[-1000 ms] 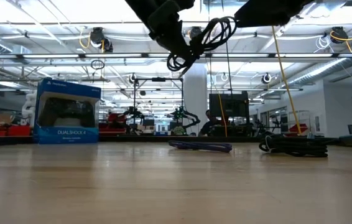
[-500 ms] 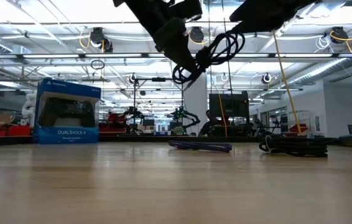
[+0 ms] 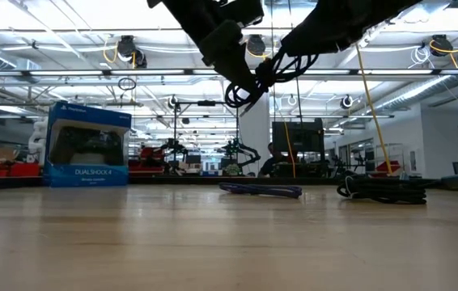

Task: Pick and place USB-C Cables
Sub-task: Put the left black charger cable into the yellow bin

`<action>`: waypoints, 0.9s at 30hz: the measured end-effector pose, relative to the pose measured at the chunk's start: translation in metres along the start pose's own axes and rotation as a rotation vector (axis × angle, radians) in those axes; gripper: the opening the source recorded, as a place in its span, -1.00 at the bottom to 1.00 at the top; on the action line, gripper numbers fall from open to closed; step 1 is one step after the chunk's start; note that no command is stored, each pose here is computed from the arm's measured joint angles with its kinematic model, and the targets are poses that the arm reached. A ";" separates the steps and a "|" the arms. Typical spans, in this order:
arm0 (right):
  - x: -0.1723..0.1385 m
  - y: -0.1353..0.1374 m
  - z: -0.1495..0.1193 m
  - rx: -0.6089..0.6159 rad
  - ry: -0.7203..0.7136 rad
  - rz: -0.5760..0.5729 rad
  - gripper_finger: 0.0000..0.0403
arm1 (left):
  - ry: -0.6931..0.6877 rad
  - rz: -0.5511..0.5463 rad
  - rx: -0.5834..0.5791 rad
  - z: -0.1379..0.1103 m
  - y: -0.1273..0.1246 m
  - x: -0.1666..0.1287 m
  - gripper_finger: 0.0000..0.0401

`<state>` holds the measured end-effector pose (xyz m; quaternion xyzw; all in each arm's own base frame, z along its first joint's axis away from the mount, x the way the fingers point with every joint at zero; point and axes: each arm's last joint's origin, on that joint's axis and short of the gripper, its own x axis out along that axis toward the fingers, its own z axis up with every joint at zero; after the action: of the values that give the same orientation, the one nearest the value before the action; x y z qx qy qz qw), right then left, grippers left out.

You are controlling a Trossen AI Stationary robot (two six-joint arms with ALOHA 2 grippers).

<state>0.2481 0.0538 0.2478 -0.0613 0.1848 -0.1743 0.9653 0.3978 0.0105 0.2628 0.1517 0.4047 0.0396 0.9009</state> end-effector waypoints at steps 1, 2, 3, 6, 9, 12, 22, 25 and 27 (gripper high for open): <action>0.000 0.000 0.000 0.000 0.000 0.000 0.40 | 0.000 0.000 0.000 0.000 0.000 0.000 -0.89; 0.000 0.000 0.000 0.001 0.000 0.000 0.35 | 0.000 0.000 0.000 0.000 0.000 0.000 -0.89; 0.000 0.000 0.000 0.001 0.000 0.001 0.28 | 0.000 0.000 0.000 0.000 0.000 0.000 -0.89; 0.000 0.000 0.000 0.001 0.000 0.001 0.10 | 0.000 0.000 -0.001 0.000 0.000 0.000 -0.89; 0.000 0.000 0.000 0.001 0.000 0.001 -0.07 | 0.000 0.000 -0.003 0.000 0.000 0.000 -0.89; 0.000 0.000 0.000 0.001 0.000 0.001 -0.22 | 0.000 0.000 -0.003 0.000 0.000 0.000 -0.89; 0.000 0.000 -0.004 0.025 0.039 -0.003 -0.55 | -0.001 0.000 -0.016 0.000 0.000 0.000 -0.80; 0.000 0.000 -0.005 0.022 0.044 -0.003 -0.63 | 0.000 0.000 -0.016 0.000 0.000 0.000 -0.82; 0.000 0.000 -0.005 0.022 0.044 -0.003 -0.69 | 0.000 0.000 -0.017 0.000 0.000 0.000 -0.82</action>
<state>0.2460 0.0533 0.2433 -0.0473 0.2038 -0.1793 0.9613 0.3977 0.0100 0.2627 0.1442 0.4042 0.0428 0.9022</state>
